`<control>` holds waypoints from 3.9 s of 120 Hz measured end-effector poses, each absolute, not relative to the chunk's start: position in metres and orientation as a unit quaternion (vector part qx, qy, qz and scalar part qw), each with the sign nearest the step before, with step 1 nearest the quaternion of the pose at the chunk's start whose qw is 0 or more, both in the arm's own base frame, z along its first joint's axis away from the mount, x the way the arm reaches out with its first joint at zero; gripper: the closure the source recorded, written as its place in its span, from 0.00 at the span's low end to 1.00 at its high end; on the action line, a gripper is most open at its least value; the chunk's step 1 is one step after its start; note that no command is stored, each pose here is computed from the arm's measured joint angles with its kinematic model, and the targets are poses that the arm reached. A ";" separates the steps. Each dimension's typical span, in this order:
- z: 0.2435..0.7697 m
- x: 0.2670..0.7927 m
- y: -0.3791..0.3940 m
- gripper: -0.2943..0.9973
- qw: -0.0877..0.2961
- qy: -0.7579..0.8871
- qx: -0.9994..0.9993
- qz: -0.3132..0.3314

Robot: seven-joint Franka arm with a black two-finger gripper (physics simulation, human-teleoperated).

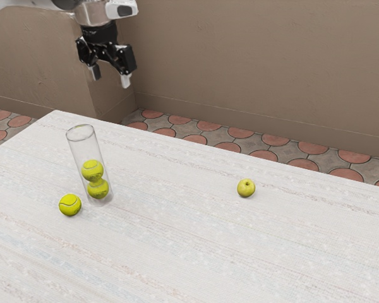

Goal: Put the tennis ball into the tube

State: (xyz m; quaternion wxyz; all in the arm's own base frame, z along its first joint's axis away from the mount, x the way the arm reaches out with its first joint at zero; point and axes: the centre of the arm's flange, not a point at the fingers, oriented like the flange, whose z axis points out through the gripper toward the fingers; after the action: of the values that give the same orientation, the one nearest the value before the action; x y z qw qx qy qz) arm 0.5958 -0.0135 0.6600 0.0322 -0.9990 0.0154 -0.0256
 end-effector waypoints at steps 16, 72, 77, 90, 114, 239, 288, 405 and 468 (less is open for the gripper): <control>0.640 0.585 -0.034 0.24 0.016 0.045 -0.999 0.003; 0.375 0.457 0.121 0.24 -0.033 0.155 -0.987 0.036; 0.366 0.455 0.128 0.24 -0.030 0.169 -0.985 0.021; 0.343 0.454 0.142 0.24 -0.009 0.207 -0.978 -0.003; 0.326 0.470 0.187 0.24 0.014 0.214 -0.976 -0.035; 0.243 0.514 0.220 0.37 -0.065 0.388 -0.918 -0.041; 0.242 0.501 0.232 0.36 -0.072 0.417 -0.905 -0.044; 0.584 0.565 0.216 0.59 -0.004 0.383 -0.921 -0.076; 0.519 0.605 0.185 0.60 -0.079 0.143 -0.986 0.038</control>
State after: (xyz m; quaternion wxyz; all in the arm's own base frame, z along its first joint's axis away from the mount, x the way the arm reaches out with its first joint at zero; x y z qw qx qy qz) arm 0.6050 0.1849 0.5186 -0.0789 -0.9859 0.1428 0.0375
